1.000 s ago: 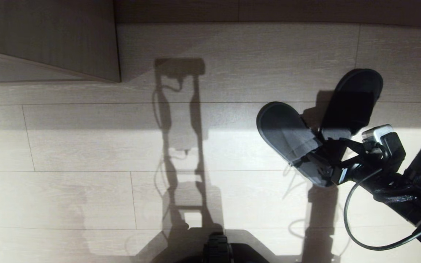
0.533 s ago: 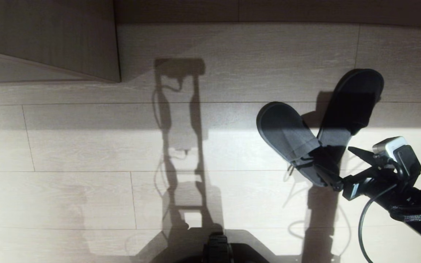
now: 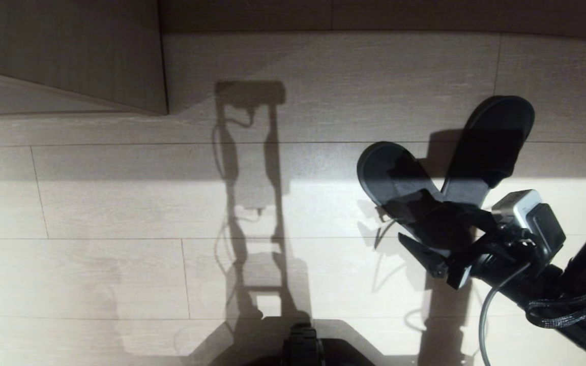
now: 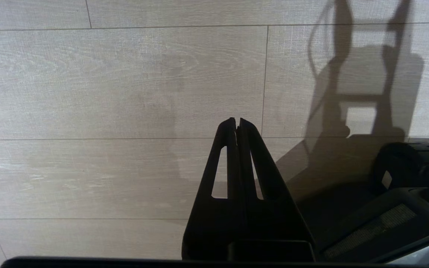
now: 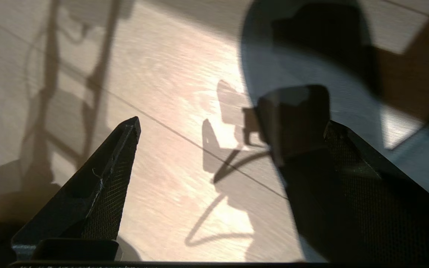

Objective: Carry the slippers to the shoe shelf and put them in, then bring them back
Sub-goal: Place the slippers on the floor

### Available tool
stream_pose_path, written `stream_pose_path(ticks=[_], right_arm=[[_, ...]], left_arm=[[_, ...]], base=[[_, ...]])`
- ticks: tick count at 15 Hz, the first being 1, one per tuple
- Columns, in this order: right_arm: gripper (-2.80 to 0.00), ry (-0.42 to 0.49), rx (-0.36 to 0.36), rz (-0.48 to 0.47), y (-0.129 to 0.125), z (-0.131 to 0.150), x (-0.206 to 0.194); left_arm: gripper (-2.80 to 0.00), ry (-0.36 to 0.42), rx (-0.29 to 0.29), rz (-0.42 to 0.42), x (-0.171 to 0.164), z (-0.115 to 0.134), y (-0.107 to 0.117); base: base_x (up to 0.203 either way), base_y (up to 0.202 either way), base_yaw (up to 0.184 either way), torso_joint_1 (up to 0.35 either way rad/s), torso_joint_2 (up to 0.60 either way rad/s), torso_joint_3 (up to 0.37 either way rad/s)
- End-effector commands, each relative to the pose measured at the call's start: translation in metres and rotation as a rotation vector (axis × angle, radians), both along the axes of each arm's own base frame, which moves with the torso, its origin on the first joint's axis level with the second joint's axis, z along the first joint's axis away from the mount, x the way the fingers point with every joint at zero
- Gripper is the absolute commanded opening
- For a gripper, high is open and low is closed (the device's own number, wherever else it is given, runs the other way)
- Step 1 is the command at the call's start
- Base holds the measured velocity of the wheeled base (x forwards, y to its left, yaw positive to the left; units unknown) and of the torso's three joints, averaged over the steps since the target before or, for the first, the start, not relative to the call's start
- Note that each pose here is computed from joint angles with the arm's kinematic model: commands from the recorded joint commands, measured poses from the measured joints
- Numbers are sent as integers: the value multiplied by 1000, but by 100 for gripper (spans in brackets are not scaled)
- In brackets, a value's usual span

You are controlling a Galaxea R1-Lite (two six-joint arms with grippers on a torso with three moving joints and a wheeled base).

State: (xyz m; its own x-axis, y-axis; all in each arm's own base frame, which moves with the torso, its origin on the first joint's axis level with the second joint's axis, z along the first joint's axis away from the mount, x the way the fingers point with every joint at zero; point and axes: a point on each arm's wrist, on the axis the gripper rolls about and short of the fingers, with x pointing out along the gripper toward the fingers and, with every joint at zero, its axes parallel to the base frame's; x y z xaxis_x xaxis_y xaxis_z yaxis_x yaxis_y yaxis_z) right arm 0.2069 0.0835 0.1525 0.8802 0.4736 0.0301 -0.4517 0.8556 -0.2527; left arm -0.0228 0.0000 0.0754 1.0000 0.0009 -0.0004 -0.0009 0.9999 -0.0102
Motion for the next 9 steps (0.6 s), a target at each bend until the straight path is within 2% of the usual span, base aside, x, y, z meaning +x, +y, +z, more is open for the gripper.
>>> stream_pose_path(ticks=[1, 5, 9], right_arm=[[0, 29, -13, 37, 22, -8, 0], [0, 120, -74, -11, 50, -39, 16], [0, 62, -52, -100, 80, -37, 45]], left_arm=[[-280, 0, -1, 1, 0, 0, 0], [-280, 0, 1, 1, 0, 0, 0], [-280, -2, 1, -1, 0, 0, 0]], base=[[0, 0, 0, 0, 0, 0], [0, 0, 0, 0, 0, 0], [0, 0, 0, 0, 0, 0]])
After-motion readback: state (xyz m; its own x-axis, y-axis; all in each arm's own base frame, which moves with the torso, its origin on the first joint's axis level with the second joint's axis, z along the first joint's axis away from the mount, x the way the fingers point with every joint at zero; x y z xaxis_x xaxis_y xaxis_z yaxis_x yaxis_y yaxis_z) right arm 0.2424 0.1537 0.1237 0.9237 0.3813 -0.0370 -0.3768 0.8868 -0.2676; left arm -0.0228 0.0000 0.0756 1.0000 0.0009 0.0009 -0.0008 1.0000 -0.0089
